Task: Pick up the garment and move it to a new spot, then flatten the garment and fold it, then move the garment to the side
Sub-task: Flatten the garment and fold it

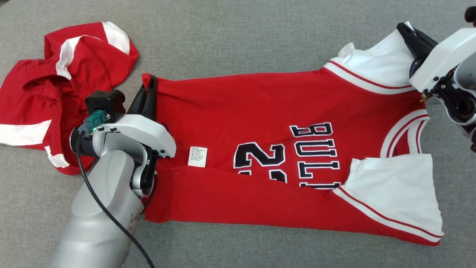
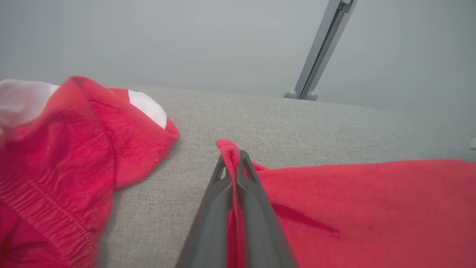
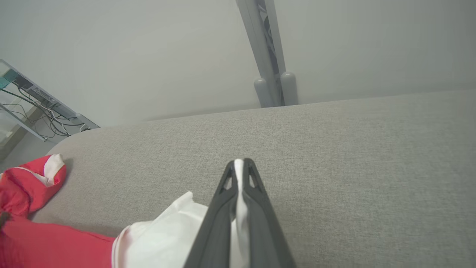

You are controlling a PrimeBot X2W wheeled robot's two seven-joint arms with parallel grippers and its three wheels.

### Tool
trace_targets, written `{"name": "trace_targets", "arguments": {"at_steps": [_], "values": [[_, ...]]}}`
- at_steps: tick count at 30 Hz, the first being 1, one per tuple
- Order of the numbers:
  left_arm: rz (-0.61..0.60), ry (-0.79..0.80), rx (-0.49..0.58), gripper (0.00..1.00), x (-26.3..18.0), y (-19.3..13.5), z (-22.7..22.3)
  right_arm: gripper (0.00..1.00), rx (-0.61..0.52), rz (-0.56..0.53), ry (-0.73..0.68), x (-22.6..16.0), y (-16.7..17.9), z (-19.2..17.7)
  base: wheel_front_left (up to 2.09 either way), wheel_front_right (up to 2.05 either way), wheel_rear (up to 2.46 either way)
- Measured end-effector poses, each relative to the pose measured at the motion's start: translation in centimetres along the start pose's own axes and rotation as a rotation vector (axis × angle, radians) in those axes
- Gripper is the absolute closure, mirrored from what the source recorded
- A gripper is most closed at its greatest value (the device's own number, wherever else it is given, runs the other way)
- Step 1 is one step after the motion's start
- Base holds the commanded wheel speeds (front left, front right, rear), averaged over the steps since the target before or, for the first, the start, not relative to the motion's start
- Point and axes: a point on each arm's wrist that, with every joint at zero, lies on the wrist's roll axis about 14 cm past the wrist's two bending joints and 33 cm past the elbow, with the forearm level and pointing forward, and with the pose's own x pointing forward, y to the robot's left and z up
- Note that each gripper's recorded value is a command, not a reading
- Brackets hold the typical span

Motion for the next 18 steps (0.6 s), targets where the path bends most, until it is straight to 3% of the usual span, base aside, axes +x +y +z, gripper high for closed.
{"name": "trace_targets", "arguments": {"at_steps": [6, 18], "values": [[-0.005, -0.001, -0.005, 1.0, -0.2, -0.2, 0.0, 1.0, 0.007, 0.038, 0.027, -0.5, 0.9, 0.1, 0.0, 0.0, 0.0], [-0.038, -0.019, -0.005, 1.0, -1.3, -0.5, 0.3, 1.0, -0.251, 0.096, 0.032, -2.8, 1.3, -1.2, 0.0, 0.0, 0.0]]}}
